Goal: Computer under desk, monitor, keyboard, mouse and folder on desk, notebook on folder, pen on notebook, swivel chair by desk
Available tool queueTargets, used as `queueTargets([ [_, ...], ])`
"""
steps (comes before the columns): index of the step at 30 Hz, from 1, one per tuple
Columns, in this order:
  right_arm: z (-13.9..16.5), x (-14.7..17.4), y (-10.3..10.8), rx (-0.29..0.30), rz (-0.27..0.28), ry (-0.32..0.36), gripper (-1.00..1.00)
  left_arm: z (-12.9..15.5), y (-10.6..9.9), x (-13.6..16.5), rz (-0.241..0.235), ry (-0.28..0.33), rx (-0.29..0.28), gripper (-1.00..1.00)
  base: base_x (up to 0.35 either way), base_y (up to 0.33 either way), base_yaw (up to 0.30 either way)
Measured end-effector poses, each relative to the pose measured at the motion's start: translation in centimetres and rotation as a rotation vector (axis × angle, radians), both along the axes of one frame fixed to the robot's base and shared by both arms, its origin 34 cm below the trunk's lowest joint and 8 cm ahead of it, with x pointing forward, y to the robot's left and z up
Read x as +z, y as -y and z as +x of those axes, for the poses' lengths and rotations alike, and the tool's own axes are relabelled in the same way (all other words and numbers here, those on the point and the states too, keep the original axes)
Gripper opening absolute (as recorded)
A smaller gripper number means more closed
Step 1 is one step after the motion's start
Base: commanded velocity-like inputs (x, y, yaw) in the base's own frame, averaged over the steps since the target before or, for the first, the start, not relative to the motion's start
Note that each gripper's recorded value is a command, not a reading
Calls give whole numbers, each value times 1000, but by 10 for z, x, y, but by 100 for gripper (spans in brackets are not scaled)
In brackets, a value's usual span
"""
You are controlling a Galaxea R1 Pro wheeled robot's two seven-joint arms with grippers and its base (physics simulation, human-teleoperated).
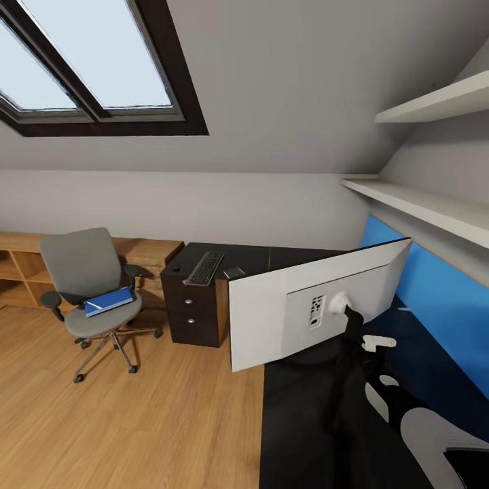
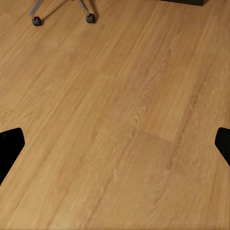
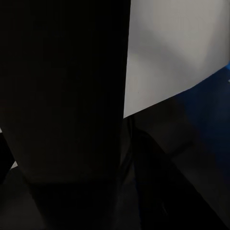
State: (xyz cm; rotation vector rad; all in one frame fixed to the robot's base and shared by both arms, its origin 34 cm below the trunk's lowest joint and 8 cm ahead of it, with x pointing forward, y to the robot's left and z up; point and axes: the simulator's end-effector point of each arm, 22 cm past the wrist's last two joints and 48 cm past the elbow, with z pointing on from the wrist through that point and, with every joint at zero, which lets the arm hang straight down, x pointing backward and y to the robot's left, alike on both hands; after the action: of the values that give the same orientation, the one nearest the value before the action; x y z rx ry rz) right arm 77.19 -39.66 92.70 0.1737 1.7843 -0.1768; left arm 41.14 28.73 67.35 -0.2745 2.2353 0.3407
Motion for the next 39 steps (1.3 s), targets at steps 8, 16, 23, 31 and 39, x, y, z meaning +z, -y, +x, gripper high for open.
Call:
queueTargets([
  [8, 1, 2, 0, 1, -1, 4, -100, 0, 1, 0, 0, 0, -1, 100, 0, 0, 0],
  [16, 1, 2, 0, -3, -2, 3, -100, 0, 1, 0, -1, 0, -1, 100, 0, 0, 0],
  [23, 2, 3, -1, 0, -2, 6, -100, 0, 0, 0, 0, 0, 0, 100, 0, 0, 0],
  [31, 2, 4, 0, -2, -2, 8, -100, -1, 2, -1, -4, -3, 3, 100, 0, 0, 0],
  [39, 2, 4, 0, -2, -2, 8, -100, -69, -45, -31, 105, -146, 28, 100, 0, 0, 0],
])
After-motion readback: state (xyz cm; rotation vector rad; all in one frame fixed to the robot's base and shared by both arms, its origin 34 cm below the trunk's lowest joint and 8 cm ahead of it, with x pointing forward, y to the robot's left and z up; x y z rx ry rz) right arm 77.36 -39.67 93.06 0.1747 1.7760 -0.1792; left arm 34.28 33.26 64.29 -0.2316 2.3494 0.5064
